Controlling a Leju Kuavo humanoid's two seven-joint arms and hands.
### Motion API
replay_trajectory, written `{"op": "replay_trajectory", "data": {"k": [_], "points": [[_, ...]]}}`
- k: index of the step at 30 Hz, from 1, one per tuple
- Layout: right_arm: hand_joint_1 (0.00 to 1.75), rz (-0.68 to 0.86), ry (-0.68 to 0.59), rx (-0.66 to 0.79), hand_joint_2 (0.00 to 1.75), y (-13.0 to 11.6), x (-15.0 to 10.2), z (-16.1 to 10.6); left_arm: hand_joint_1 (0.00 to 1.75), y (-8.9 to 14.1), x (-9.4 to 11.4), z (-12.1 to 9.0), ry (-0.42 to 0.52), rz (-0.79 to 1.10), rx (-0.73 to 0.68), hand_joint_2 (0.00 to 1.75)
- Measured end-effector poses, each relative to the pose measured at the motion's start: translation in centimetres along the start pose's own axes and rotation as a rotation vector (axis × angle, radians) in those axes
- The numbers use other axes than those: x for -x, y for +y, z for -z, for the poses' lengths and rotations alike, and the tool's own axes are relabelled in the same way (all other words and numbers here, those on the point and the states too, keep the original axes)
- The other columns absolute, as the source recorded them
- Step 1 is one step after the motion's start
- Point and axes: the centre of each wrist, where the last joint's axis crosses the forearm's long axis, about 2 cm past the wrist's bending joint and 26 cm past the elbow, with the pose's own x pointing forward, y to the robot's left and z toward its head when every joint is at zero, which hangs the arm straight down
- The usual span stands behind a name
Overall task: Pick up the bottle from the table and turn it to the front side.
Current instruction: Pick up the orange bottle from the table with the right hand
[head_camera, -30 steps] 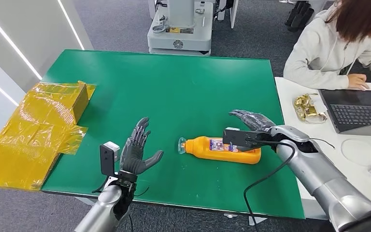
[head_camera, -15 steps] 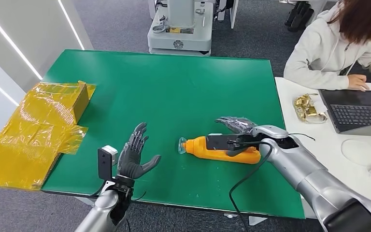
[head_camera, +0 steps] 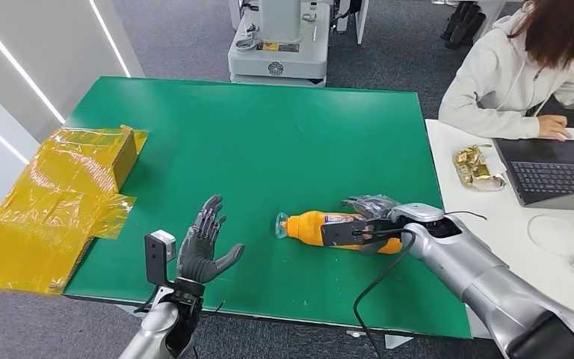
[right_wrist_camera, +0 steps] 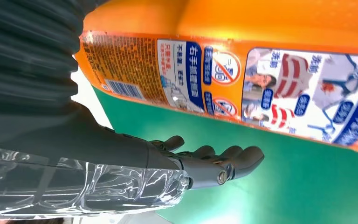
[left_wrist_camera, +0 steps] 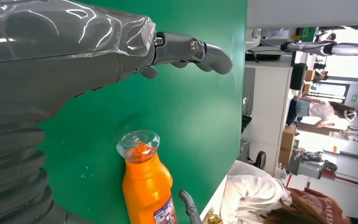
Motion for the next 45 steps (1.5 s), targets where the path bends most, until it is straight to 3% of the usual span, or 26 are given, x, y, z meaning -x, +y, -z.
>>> {"op": "replay_trajectory", "data": {"k": [10, 11, 14, 15, 28, 34, 37, 41, 45], "points": [[0.03, -0.024, 0.036, -0.025, 1.75, 1.0, -0.1, 0.3, 0.0, -0.4, -0.3, -0.4, 0.0, -0.012, -0.009, 1.75], [0.37, -0.025, 0.036, -0.028, 1.75, 1.1, -0.2, 0.3, 0.0, -0.5, -0.3, -0.4, 0.0, -0.012, -0.01, 1.75], [1.64, -0.031, 0.038, -0.029, 1.75, 1.4, -0.2, 0.4, 0.0, -0.5, -0.4, -0.4, 0.0, -0.013, -0.011, 1.75], [1.75, -0.034, 0.039, -0.028, 1.75, 1.5, -0.2, 0.4, 0.0, -0.5, -0.4, -0.4, 0.0, -0.013, -0.01, 1.75], [1.75, -0.058, 0.052, 0.016, 1.75, 3.1, 0.4, 0.3, 0.0, -0.5, -0.4, -0.4, 0.002, -0.01, -0.009, 1.75], [1.75, -0.017, -0.039, 0.113, 1.75, 4.9, 0.9, 0.0, 0.0, -0.6, -0.1, -1.1, 0.018, -0.016, -0.015, 1.75], [1.75, 0.082, -0.139, 0.147, 1.75, 6.2, 1.3, -0.2, 0.0, -0.8, 0.1, -1.5, 0.019, -0.017, -0.017, 1.75], [1.75, 0.322, -0.328, 0.22, 1.75, 9.6, 1.8, -1.0, 0.0, -0.6, 0.3, -2.2, 0.015, -0.007, -0.035, 1.75], [1.75, 0.465, -0.406, 0.28, 1.75, 11.9, 2.0, -1.8, 0.0, -0.4, 0.3, -2.4, 0.01, 0.0, -0.045, 1.75]]}}
